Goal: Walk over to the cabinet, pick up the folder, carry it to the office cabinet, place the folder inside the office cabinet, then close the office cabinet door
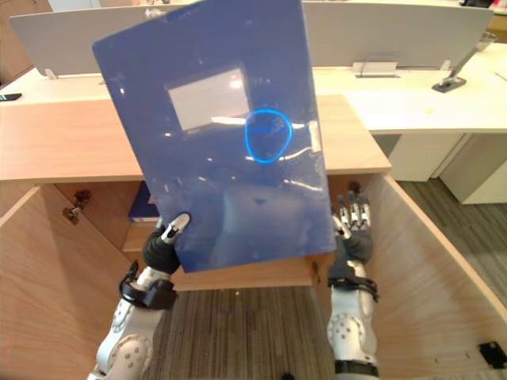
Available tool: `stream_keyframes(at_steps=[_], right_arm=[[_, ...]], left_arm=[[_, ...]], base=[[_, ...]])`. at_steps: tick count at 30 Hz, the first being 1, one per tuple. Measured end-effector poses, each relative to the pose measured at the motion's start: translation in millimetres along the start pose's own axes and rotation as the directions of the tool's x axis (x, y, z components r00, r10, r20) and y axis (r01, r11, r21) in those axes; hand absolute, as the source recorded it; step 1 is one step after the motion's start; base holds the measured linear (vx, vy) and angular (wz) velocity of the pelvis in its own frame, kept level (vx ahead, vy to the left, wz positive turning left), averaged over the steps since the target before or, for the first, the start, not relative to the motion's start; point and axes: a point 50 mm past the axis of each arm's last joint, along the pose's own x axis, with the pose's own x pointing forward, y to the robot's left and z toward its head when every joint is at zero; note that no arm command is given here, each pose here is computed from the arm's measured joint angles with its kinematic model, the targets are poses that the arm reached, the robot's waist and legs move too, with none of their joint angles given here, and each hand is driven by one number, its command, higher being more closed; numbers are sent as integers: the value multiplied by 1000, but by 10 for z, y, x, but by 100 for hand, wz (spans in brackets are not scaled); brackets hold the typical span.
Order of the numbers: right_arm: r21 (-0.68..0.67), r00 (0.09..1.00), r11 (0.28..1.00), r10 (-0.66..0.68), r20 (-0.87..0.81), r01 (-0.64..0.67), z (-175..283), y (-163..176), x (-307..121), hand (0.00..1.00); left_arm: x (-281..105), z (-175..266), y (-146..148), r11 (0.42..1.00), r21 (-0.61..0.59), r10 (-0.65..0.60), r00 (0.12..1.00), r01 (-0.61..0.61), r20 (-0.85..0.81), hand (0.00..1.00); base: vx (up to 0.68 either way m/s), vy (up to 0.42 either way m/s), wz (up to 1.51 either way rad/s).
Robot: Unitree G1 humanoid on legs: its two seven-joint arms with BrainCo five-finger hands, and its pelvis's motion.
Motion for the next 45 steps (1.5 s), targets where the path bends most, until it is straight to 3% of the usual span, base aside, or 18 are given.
stream_keyframes(at_steps=[12, 17, 20, 26, 34, 45], right_arm=[[-110, 991, 986, 131, 29, -127, 147, 178, 199, 0], [-202, 987, 977, 96, 131, -68, 464, 92, 312, 0], [-268, 985, 961, 111, 135, -72, 539, 103, 355, 0], [-255, 984, 961, 140, 114, -107, 508, 169, 418, 0], [-142, 958, 948, 283, -37, -285, 198, 412, 566, 0], [-71, 789, 817, 524, -321, -572, -286, 946, 697, 0]], left_arm=[[-36, 135, 154, 990, 134, 40, 999, -43, 28, 100], [-127, 411, 394, 938, 299, 147, 982, -177, 119, 100], [-199, 507, 549, 897, 339, 239, 956, -283, 168, 100], [-199, 578, 592, 874, 364, 263, 943, -323, 204, 100], [14, 673, 515, 889, 365, 184, 946, -276, 267, 100], [112, 569, 417, 898, 394, 121, 971, -197, 208, 100]], base=[[0, 0, 0], [0, 0, -4], [0, 0, -3], [0, 0, 0], [0, 0, 0], [0, 0, 0]])
